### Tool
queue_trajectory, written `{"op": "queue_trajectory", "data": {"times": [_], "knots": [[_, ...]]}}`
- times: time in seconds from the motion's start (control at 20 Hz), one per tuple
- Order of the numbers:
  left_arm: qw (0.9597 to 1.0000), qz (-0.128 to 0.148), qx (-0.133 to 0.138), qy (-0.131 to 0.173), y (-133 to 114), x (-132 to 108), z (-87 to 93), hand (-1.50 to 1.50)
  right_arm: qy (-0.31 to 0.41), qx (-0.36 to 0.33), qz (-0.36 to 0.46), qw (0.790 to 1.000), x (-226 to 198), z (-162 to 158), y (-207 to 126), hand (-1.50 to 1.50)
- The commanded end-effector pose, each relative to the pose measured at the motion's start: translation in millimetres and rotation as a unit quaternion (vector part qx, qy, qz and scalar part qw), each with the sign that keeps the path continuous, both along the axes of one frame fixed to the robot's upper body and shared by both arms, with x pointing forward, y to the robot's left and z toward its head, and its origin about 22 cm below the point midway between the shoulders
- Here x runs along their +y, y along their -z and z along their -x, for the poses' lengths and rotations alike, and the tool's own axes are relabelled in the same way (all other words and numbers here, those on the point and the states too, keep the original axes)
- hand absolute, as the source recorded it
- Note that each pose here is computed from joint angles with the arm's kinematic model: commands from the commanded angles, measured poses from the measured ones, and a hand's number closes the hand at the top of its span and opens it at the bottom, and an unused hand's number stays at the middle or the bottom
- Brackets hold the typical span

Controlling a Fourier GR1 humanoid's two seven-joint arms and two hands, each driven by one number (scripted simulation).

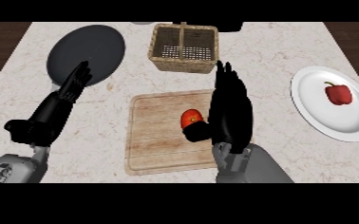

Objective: Pick the tomato from the cutting board and place it in the basket

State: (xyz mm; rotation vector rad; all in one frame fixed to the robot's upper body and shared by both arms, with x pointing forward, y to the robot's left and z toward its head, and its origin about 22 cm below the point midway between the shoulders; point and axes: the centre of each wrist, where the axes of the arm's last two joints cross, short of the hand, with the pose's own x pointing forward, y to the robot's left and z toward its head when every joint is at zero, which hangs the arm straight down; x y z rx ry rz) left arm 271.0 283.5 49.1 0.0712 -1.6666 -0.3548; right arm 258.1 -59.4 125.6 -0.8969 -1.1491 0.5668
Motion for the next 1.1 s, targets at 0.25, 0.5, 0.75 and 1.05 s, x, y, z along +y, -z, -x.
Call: {"op": "queue_trajectory", "data": {"times": [0.25, 0.5, 0.75, 1.05], "knots": [[0.9999, -0.001, -0.003, 0.014, -11.9, -7.4, -4.3, 0.00, 0.115, 0.043, 0.020, 0.992, 0.6, 25.2, 13.9, -1.50], [0.9999, 0.001, -0.003, 0.012, -0.6, -13.1, -5.4, 0.00, 0.127, 0.033, 0.023, 0.991, -3.7, 33.0, 29.7, -1.50], [0.9998, 0.004, -0.012, 0.015, -22.0, -8.4, -14.6, 0.00, 0.108, 0.029, 0.007, 0.994, 7.6, 53.3, 33.8, -1.50], [0.9996, 0.003, -0.019, 0.019, -15.8, -13.3, -7.1, 0.00, 0.096, 0.021, 0.009, 0.995, 10.1, 42.8, 28.8, -1.50]]}}
